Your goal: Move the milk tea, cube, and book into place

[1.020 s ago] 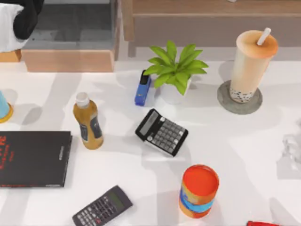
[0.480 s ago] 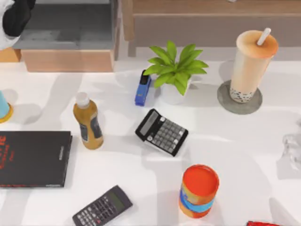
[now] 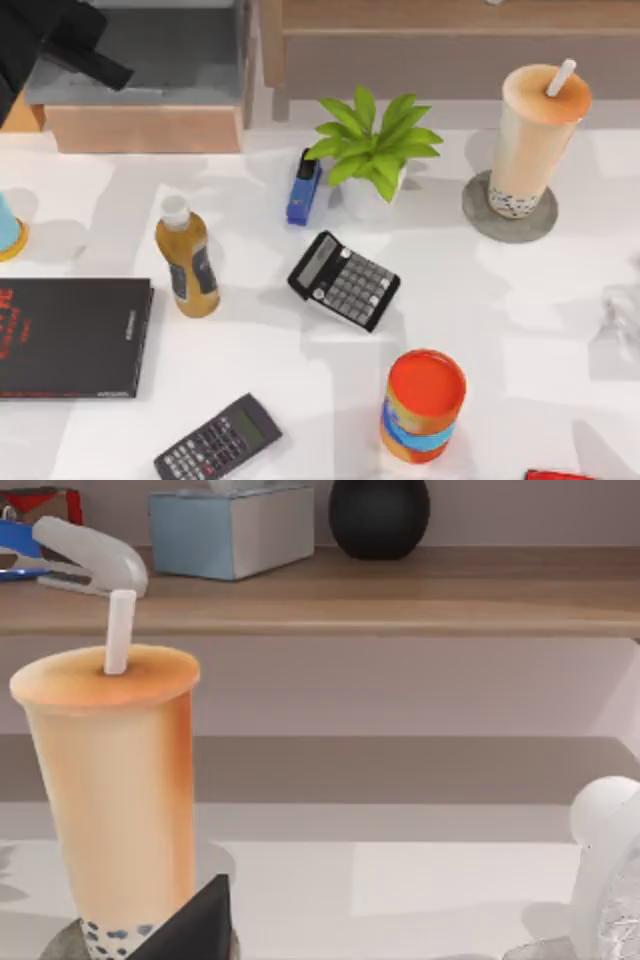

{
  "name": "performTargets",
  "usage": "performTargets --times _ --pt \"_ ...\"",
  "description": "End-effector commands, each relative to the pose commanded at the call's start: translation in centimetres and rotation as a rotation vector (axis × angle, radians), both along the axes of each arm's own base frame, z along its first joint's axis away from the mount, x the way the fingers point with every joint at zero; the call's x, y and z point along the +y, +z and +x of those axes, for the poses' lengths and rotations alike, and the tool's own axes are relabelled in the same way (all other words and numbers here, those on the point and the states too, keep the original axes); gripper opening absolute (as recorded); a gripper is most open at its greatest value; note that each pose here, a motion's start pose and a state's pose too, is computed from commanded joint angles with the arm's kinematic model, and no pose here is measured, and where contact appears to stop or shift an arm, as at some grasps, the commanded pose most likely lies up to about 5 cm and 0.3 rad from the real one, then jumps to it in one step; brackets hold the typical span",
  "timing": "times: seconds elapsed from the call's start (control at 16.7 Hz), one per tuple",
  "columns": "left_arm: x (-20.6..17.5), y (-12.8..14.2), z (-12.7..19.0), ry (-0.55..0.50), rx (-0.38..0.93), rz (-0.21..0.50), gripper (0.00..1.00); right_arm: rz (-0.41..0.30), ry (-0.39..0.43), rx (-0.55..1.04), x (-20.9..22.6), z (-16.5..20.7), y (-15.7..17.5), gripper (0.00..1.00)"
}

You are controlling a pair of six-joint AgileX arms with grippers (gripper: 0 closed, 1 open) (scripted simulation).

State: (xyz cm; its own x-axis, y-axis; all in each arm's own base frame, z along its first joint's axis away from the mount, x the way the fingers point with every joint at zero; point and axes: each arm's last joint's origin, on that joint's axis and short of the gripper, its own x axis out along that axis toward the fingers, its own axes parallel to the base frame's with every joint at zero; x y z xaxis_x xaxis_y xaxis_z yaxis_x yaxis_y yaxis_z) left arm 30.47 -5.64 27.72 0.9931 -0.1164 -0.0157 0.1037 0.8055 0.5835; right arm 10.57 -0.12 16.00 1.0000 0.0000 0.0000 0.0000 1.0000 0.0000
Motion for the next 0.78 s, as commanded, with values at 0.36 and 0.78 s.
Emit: performTargets --times 0.36,0.78 --pt "2.8 -11.0 -10.5 -0.075 0.193 0.513 0.00 0.000 0.000 0.000 0.0 0.0 0.0 1.00" --pt "4.7 -18.6 -16.3 -0.154 0.379 0.920 0.00 0.000 0.000 0.000 0.0 0.0 0.0 1.00"
